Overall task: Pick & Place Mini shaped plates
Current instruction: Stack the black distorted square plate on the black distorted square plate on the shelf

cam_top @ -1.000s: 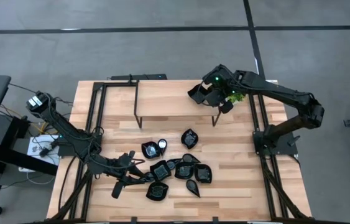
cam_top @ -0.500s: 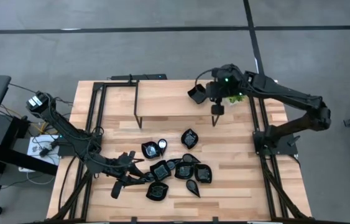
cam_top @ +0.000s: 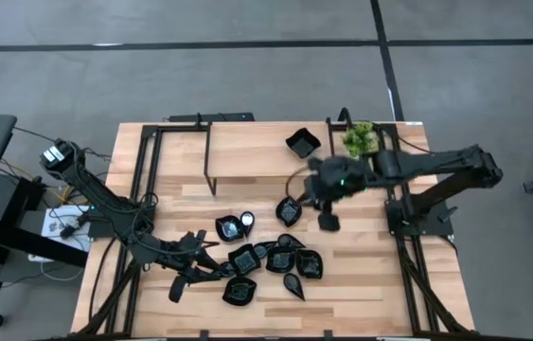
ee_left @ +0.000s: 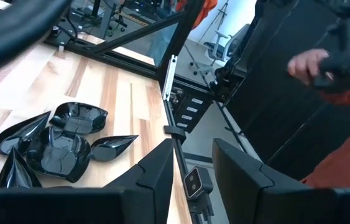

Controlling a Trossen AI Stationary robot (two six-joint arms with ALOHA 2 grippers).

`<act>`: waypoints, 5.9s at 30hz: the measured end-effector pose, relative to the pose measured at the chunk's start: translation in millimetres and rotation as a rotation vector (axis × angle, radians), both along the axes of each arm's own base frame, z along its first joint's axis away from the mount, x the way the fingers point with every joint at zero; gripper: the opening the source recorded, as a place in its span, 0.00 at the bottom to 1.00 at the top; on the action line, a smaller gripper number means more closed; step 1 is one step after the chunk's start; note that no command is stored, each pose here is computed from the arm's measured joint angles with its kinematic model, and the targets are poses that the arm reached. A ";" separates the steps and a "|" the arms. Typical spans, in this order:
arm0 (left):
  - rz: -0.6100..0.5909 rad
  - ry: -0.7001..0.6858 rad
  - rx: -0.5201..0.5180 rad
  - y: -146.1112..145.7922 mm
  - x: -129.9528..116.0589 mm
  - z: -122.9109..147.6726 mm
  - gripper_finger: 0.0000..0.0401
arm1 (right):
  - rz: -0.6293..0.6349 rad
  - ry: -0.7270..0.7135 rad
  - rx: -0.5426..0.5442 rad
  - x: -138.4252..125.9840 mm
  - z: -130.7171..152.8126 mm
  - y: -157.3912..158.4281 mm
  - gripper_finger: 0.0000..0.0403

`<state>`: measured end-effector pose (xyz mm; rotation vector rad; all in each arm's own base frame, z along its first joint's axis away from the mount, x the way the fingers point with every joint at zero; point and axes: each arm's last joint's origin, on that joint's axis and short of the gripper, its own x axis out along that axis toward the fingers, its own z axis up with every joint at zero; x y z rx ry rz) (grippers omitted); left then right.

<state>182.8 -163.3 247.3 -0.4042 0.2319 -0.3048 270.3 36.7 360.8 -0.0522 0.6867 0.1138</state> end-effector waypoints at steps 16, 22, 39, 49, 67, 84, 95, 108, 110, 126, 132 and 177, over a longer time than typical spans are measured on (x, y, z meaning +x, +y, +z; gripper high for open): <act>-0.069 -0.003 -0.076 -8.8 -7.1 3.4 0.28 | 0.153 -0.098 0.004 90.9 -83.6 97.3 0.12; -0.076 -0.006 -0.068 -10.0 -8.2 3.3 0.28 | 0.201 -0.112 -0.034 111.1 -114.7 108.7 0.12; -0.035 0.105 0.197 3.5 -5.0 -15.0 0.28 | 0.167 -0.072 0.018 119.3 -135.7 114.2 0.12; -0.032 0.241 0.248 32.6 -32.4 -6.3 0.28 | 0.158 -0.074 0.051 117.6 -135.0 119.9 0.12; -0.030 0.218 0.184 45.1 -46.5 7.3 0.28 | 0.112 -0.064 0.166 106.7 -133.4 145.8 0.12; -0.032 0.217 0.194 38.0 -39.3 2.7 0.28 | 0.176 -0.112 0.003 116.8 -132.5 124.8 0.12; -0.032 0.201 0.193 38.1 -38.3 4.2 0.28 | 0.160 -0.048 0.001 138.7 -163.3 99.6 0.12; -0.034 0.177 0.183 37.4 -37.4 6.6 0.28 | 0.207 -0.052 -0.016 138.2 -158.4 118.1 0.13; -0.034 0.175 0.182 37.3 -37.4 6.8 0.28 | 0.209 -0.035 -0.023 137.2 -159.8 117.7 0.13; -0.033 0.166 0.173 37.0 -37.0 7.8 0.28 | 0.263 -0.016 -0.053 138.0 -167.6 118.3 0.13; -0.033 0.165 0.172 37.0 -36.9 8.0 0.28 | 0.270 -0.020 -0.067 137.8 -166.7 118.4 0.13; -0.038 0.128 0.158 35.9 -35.9 11.8 0.28 | 0.251 0.052 -0.061 138.7 -182.9 116.4 0.12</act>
